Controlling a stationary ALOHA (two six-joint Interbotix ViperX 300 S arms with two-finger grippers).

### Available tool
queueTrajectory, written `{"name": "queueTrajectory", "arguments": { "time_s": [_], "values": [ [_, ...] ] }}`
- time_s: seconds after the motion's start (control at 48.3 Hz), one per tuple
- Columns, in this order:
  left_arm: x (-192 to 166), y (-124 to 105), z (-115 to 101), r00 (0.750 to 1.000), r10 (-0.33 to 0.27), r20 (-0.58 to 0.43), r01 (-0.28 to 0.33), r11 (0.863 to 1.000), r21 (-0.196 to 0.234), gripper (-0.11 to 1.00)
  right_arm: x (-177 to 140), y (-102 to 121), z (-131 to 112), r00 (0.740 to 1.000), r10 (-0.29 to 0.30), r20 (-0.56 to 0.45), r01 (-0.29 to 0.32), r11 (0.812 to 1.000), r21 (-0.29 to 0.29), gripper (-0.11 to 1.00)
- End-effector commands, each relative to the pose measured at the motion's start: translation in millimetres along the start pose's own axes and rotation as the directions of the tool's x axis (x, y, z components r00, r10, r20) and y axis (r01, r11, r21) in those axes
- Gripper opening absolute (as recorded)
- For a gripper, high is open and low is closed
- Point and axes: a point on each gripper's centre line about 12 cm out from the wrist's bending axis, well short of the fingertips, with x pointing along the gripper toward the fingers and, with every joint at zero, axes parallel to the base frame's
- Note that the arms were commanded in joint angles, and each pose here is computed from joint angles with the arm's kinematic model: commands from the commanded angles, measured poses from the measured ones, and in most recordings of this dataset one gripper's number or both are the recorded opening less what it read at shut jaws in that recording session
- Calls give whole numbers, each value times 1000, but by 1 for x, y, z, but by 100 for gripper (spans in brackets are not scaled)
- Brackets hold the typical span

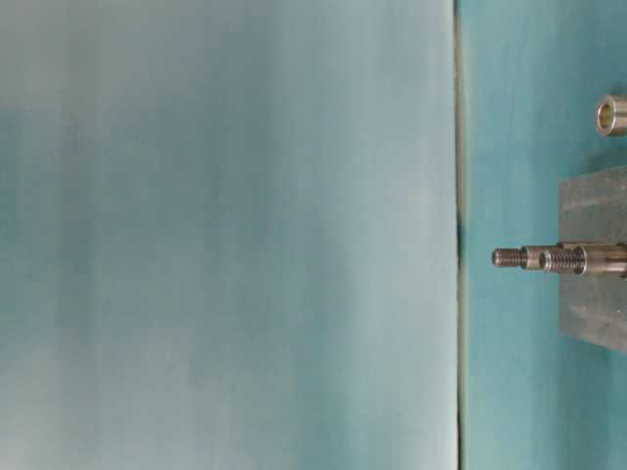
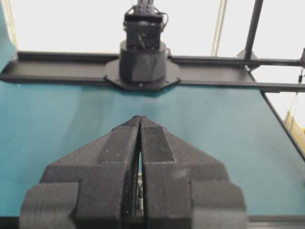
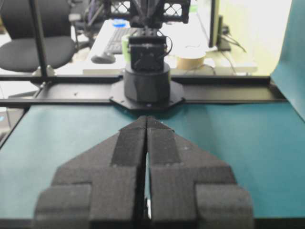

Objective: Insert the washer onto the shaft.
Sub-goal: 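Move the right gripper toward the two silver washers beside the plate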

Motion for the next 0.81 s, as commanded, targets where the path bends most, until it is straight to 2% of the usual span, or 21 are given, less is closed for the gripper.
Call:
{"name": "queueTrajectory", "arguments": {
  "time_s": [0.0,0.104,0.186,0.331,0.497,0.663,0.704,0.787],
  "values": [
    [2,1,-1,1000,4,-21,-5,1000,-27,0,2,-1,3,1000,-7,8,7,1000,13,1],
    [3,1,-1,999,5,-54,-7,999,-38,0,6,-7,-1,993,-43,-113,54,993,102,1],
    [4,2,2,997,8,-71,-11,999,-36,0,9,-13,-6,963,-64,-261,97,989,115,1],
    [6,4,1,987,21,-159,-27,999,-33,0,16,-27,-8,893,-105,-438,168,980,107,1],
    [10,7,-3,961,33,-274,-43,999,-30,0,35,-34,-17,816,-109,-568,200,975,101,1],
    [13,8,-8,945,38,-325,-49,998,-26,0,59,-38,-40,717,-89,-691,213,972,95,1],
    [13,8,-8,944,38,-328,-49,998,-26,0,68,-40,-48,684,-86,-724,220,971,92,1],
    [14,8,-9,942,38,-334,-49,998,-26,0,79,-46,-61,633,-88,-769,233,969,81,1]
  ]
}}
